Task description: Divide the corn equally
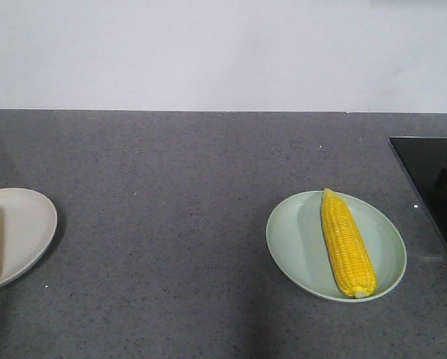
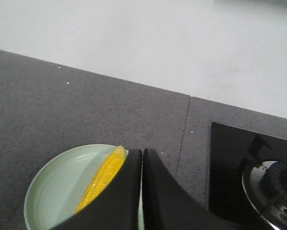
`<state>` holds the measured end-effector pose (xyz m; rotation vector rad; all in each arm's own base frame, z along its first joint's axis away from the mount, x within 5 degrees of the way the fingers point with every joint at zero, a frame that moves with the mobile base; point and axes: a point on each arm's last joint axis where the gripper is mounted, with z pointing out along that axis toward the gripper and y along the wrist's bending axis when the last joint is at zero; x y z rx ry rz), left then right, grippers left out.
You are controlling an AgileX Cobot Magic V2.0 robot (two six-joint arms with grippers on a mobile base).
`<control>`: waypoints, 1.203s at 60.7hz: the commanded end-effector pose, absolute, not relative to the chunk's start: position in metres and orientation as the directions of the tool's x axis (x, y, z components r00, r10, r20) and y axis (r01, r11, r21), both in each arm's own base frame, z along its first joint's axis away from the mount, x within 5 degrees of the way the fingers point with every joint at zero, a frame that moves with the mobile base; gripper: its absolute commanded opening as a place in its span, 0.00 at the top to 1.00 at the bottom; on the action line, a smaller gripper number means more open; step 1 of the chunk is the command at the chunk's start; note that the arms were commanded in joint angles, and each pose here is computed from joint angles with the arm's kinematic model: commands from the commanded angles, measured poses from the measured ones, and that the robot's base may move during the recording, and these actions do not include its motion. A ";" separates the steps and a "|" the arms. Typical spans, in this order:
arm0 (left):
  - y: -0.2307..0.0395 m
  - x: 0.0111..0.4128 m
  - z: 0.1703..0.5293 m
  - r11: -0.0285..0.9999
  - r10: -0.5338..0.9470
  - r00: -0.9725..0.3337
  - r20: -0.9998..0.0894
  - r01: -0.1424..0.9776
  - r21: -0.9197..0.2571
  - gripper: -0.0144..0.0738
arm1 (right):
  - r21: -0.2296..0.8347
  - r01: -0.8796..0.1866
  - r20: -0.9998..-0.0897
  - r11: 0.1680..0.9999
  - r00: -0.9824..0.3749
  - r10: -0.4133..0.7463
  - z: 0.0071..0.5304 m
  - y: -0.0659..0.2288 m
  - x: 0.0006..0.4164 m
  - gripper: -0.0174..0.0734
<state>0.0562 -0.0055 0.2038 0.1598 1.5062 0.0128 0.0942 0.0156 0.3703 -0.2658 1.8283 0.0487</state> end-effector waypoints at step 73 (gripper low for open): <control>-0.006 0.055 0.208 0.992 0.077 0.149 -0.986 0.089 0.091 0.84 | -0.056 0.017 -0.989 0.998 0.137 -0.058 0.207 -0.001 0.056 0.82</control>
